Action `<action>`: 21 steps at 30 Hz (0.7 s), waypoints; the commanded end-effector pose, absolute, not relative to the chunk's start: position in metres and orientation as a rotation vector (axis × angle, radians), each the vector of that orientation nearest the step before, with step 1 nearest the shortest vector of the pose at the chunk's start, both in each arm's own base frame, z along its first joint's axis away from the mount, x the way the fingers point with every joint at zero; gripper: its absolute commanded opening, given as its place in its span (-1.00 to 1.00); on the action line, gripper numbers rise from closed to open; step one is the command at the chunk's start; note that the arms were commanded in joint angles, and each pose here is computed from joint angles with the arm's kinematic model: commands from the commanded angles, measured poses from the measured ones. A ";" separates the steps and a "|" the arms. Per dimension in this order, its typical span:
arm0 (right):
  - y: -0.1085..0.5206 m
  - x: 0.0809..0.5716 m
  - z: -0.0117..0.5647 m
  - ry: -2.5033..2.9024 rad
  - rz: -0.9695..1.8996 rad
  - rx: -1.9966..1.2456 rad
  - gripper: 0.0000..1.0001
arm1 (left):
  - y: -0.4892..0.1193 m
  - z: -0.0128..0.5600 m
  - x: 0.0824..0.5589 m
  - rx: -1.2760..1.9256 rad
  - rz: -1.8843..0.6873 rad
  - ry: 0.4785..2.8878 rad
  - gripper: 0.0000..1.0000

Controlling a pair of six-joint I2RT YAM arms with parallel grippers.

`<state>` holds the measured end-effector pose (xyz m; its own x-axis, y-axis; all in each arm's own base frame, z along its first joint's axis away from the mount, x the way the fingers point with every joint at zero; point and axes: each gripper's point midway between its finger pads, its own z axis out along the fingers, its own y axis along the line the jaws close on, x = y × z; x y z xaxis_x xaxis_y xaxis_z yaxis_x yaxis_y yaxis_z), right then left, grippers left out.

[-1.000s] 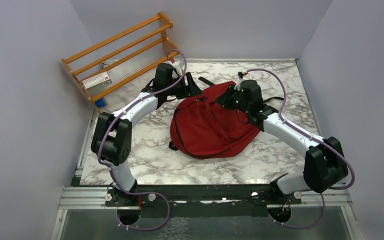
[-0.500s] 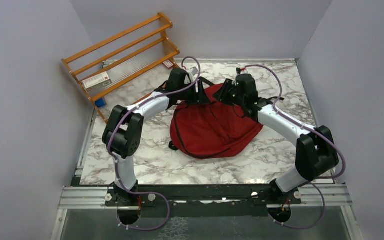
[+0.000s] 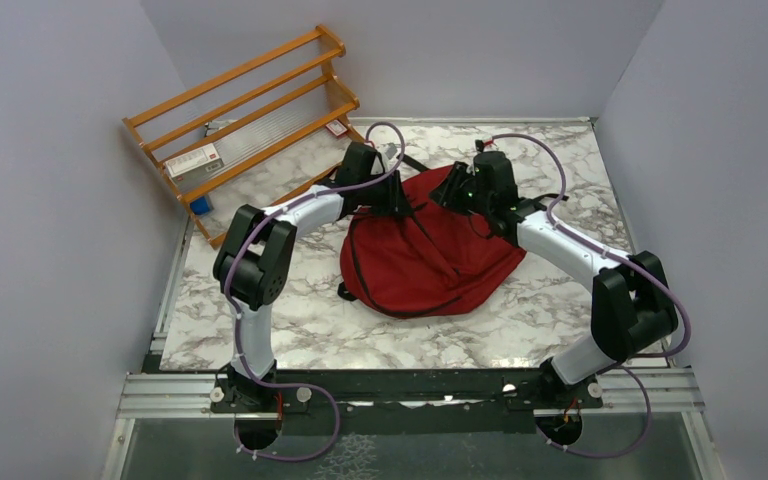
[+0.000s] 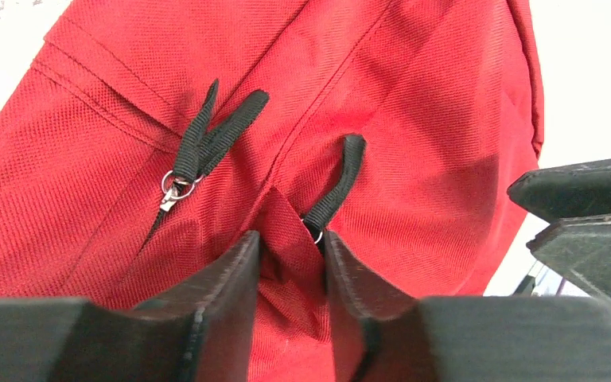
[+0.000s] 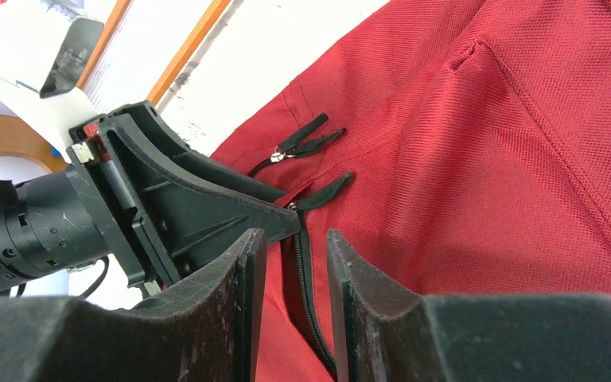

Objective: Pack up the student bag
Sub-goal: Zip the student bag at the center of the board.

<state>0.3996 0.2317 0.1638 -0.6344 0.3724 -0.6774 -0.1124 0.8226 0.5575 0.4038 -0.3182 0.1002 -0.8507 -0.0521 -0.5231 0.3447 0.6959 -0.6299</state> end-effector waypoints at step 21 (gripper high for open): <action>0.271 0.425 0.148 2.162 0.911 0.094 -0.10 | -0.324 0.075 0.361 0.331 -1.046 2.373 -1.00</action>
